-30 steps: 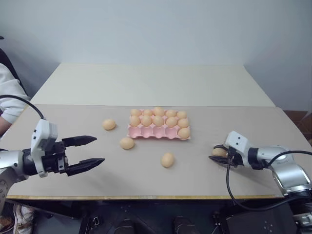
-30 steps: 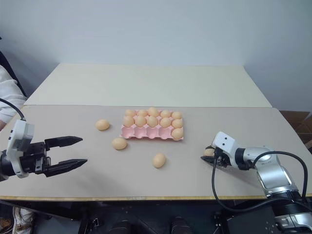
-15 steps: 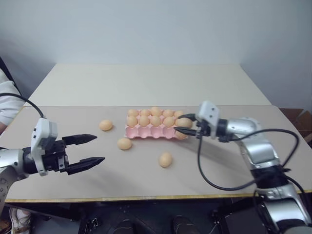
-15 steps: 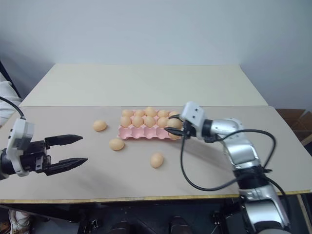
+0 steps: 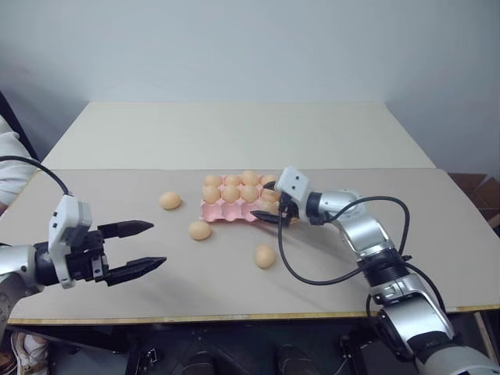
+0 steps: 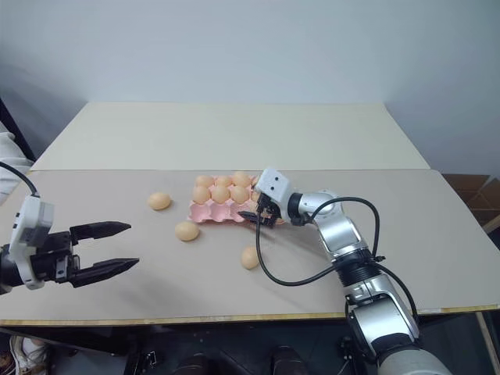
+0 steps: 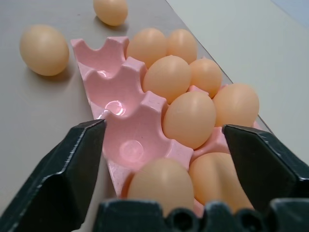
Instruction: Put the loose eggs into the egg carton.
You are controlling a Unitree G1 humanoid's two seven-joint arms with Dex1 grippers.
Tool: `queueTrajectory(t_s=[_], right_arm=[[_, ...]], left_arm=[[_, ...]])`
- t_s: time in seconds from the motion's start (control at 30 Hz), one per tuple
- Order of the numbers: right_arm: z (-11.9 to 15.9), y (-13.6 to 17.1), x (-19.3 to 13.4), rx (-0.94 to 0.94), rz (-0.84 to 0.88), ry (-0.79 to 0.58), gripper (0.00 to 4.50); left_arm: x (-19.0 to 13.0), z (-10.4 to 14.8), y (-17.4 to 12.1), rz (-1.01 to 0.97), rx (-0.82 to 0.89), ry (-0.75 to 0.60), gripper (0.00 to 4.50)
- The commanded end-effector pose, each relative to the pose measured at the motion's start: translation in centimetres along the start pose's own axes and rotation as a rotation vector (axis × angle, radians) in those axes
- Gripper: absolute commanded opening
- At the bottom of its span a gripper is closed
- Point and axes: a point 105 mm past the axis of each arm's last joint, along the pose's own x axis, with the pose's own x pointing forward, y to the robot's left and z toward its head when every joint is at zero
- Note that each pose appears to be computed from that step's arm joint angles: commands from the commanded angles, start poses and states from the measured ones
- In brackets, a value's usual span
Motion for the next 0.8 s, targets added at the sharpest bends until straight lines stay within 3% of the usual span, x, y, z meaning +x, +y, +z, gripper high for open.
queueTrajectory(t_s=[0.03, 0.23, 0.43, 0.63, 0.8], right_arm=[[3.1, -0.7, -2.0, -0.019, -0.025, -0.131, 4.48], [2.4, 0.4, -9.2, -0.002, 0.032, -0.145, 4.48], [0.1, 2.0, -17.9, 0.029, 0.084, 0.016, 4.48], [-0.8, 2.8, -20.9, 0.052, 0.089, 0.101, 4.48], [-0.6, 2.9, -20.7, 0.049, 0.078, 0.097, 4.48]], left_arm=[[-0.6, 0.8, -0.1, 0.025, 0.034, -0.018, 4.5], [-2.2, 1.0, 0.9, 0.098, 0.004, -0.07, 4.5], [-4.2, -0.8, 1.1, 0.121, -0.017, -0.034, 4.5], [-4.3, -2.2, 1.8, 0.125, -0.039, -0.016, 4.5], [-3.8, -2.0, 2.0, 0.108, -0.032, -0.012, 4.5]])
